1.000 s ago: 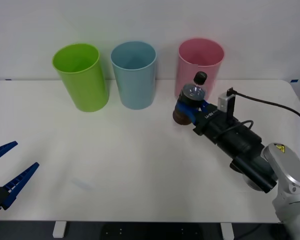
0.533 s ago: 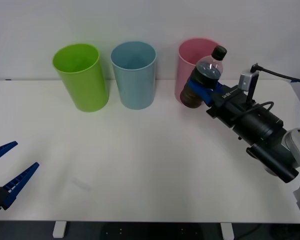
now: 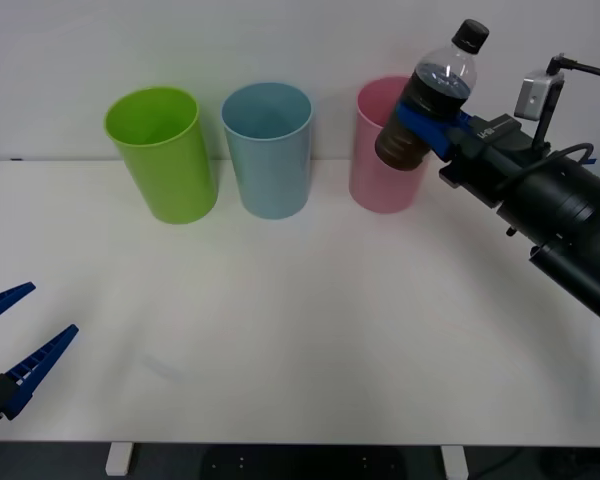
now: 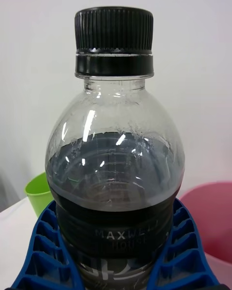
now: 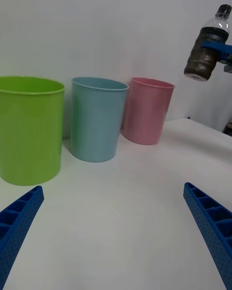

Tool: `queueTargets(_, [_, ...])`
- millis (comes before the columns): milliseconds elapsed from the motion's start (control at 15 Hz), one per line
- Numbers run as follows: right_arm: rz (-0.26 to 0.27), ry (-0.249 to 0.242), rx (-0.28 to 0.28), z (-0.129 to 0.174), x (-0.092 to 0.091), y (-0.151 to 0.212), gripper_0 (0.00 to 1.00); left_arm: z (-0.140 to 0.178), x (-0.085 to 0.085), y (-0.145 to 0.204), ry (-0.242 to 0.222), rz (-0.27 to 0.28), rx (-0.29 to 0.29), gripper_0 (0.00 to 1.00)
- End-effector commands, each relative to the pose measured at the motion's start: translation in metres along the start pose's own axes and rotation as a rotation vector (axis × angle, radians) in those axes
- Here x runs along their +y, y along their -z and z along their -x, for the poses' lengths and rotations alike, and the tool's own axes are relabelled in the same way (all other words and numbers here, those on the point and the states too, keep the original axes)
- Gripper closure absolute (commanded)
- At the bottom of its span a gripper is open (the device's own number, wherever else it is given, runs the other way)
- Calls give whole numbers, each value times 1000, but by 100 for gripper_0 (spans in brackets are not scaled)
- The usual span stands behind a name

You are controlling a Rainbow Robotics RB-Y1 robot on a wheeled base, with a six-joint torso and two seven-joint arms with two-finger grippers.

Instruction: Grasp the object on the table and drop it into the matching bin: aluminum can to the light blue bin, PET bottle to the pink bin.

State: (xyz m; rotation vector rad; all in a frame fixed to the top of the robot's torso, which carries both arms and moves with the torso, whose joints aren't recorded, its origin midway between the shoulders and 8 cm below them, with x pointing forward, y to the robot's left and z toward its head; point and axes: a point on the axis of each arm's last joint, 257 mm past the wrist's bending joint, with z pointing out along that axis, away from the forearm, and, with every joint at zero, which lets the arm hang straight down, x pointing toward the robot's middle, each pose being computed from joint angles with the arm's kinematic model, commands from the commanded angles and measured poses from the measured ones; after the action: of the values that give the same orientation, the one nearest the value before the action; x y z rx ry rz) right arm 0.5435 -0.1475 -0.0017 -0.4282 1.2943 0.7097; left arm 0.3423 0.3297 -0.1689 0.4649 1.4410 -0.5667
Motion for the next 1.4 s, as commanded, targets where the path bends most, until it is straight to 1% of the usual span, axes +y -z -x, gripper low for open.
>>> queueTargets(67, [-13,40,3,18,-19,-11,100,0,0,0,0,0,0,0])
queueTargets(133, [-22,58,5,24,-29,-17,100,0,0,0,0,0,0,0])
queueTargets(333, [-54,84,10,36,-54,-33,100,0,0,0,0,0,0,0])
queueTargets(467, [-79,104,22,37,-68,-43,100,0,0,0,0,0,0,0])
queueTargets(533, [-93,105,29,35,-76,-49,100,0,0,0,0,0,0,0])
queueTargets(800, [-138,117,45,31,-95,-73,100,0,0,0,0,0,0,0])
queueTargets(867, [-156,114,49,27,-101,-77,100,0,0,0,0,0,0,0])
queueTargets(1000, [-192,122,62,22,-113,-86,100,0,0,0,0,0,0,0])
queueTargets(1133, [-226,122,59,21,-121,-95,100,0,0,0,0,0,0,0])
queueTargets(1400, [-286,143,59,16,-134,-101,100,0,0,0,0,0,0,0])
